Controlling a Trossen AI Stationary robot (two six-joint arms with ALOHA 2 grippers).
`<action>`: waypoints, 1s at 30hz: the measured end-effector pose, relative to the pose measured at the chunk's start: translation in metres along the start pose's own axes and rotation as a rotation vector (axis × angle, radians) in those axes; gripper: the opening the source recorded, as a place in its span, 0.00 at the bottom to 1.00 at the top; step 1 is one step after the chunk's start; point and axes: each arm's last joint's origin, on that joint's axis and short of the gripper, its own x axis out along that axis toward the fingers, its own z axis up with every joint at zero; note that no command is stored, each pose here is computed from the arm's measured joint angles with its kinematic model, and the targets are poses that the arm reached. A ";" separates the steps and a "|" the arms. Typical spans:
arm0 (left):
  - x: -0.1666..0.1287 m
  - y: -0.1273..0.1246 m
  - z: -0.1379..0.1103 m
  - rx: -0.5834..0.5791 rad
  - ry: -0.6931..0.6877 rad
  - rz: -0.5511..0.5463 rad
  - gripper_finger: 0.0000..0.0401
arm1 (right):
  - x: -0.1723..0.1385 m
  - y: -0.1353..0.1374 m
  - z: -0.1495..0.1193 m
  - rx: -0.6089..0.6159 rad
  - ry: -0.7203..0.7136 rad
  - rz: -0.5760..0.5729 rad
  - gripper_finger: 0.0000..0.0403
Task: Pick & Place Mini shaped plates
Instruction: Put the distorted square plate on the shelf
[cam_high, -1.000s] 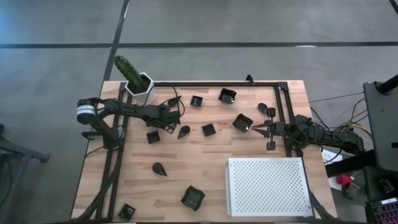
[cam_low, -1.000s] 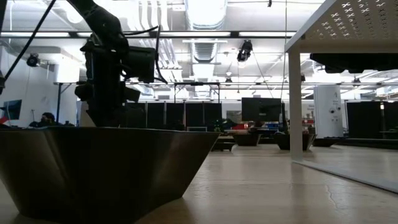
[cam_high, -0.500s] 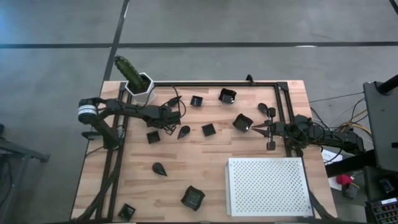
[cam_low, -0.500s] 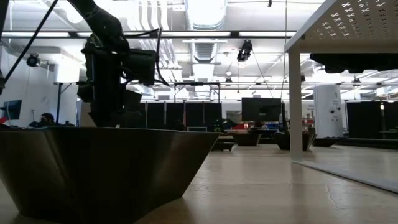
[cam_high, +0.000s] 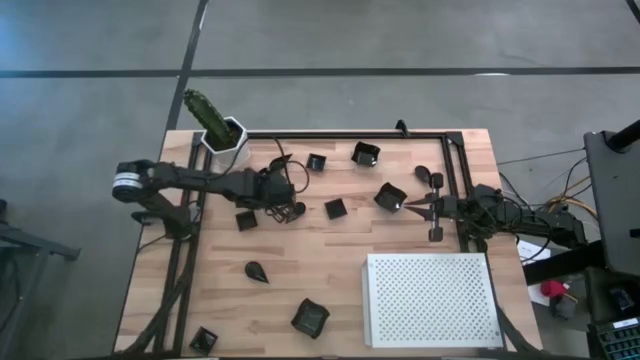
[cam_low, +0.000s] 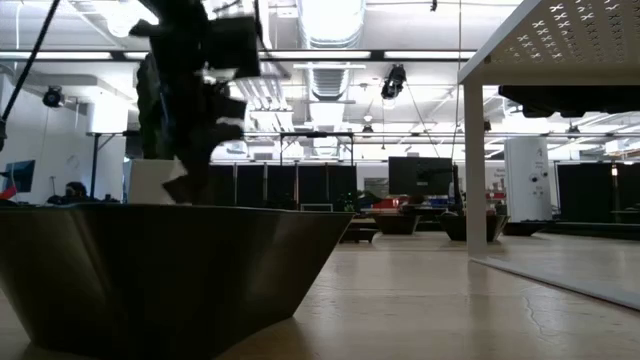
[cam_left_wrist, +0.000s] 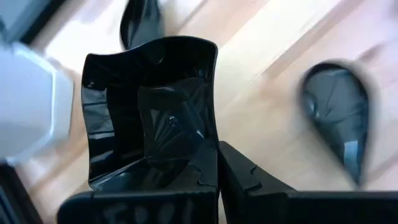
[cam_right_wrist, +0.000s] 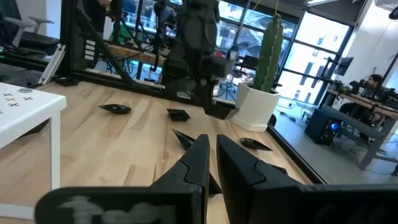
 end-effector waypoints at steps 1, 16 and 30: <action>-0.006 -0.004 0.002 0.026 -0.027 -0.007 0.00 | 0.000 0.000 0.000 -0.001 -0.002 -0.001 0.07; -0.070 -0.071 0.028 0.474 -0.530 0.095 0.00 | 0.000 -0.001 0.005 0.056 -0.053 -0.018 0.07; -0.058 -0.128 0.036 0.888 -0.764 0.223 0.00 | 0.005 -0.005 0.006 0.148 -0.045 -0.099 0.02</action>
